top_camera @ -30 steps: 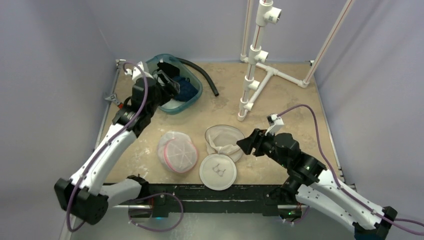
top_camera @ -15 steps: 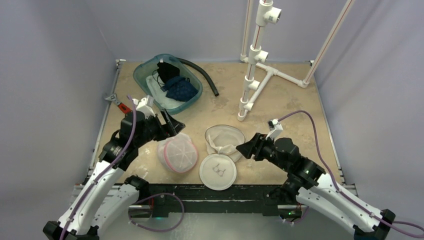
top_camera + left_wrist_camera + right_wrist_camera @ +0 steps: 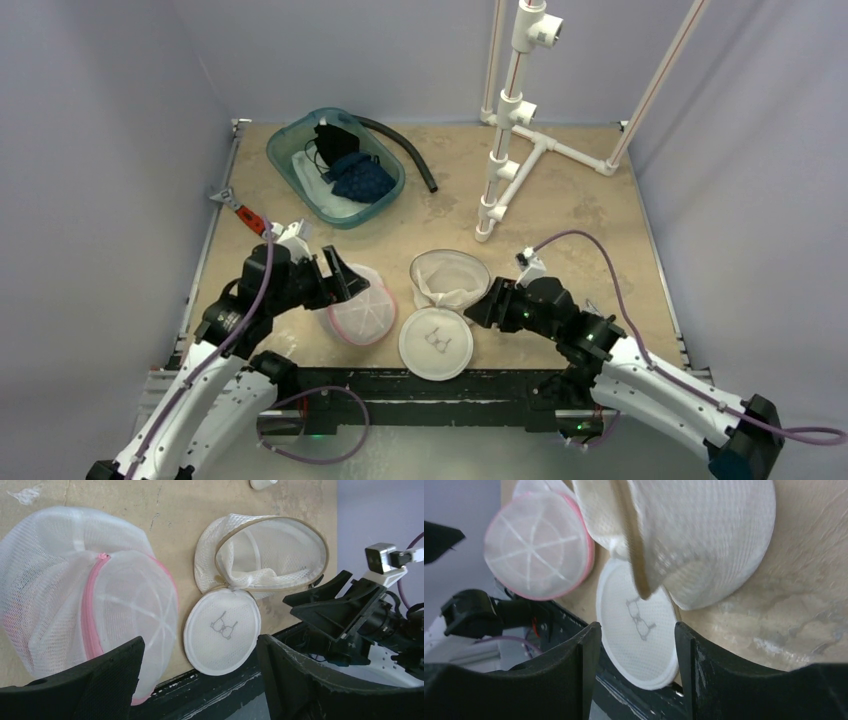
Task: Unzip the laundry bag and remove the bra
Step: Close the laundry bag at the center of the board.
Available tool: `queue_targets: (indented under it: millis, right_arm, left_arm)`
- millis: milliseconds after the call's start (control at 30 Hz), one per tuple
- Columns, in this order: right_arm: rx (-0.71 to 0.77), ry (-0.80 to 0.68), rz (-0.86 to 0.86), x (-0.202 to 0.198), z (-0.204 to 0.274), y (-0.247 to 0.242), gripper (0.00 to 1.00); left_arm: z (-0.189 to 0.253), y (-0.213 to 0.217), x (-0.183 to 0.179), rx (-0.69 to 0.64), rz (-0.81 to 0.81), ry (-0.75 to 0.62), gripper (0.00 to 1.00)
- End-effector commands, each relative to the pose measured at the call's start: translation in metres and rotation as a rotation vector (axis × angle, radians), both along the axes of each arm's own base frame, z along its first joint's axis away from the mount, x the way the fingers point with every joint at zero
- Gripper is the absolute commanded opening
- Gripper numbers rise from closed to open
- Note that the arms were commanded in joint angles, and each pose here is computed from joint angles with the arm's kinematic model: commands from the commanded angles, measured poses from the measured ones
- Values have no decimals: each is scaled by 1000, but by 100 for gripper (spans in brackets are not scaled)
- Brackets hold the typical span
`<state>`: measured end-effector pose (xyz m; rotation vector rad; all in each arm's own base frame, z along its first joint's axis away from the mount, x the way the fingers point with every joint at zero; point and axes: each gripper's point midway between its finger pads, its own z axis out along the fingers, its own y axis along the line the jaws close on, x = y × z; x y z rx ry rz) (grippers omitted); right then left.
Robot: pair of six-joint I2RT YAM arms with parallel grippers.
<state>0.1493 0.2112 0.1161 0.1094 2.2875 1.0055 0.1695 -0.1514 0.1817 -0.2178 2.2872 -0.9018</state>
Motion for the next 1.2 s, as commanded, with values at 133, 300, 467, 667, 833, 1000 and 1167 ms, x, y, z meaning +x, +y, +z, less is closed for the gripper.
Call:
queue_targets:
  millis: [133, 300, 467, 667, 833, 1000, 1167]
  right_arm:
    - [119, 140, 130, -44, -35, 17, 58]
    - [132, 172, 159, -54, -51, 18, 55]
    - [97, 227, 192, -61, -71, 22, 50]
    - [119, 207, 224, -59, -60, 32, 22]
    - [184, 163, 224, -55, -24, 36, 0]
    - [276, 166, 225, -61, 5, 37, 0]
    - [371, 186, 179, -61, 25, 36, 0]
  left_arm:
    - [-19, -20, 17, -55, -26, 43, 80]
    - [-25, -30, 31, -25, -48, 47, 80]
    - [-34, -48, 41, 19, -79, 59, 81]
    - [-44, -59, 44, 36, -86, 63, 80]
    - [-36, -56, 44, 23, -73, 24, 80]
    - [-20, -49, 48, 49, -79, -71, 84]
    - [7, -54, 49, 8, -109, -166, 98]
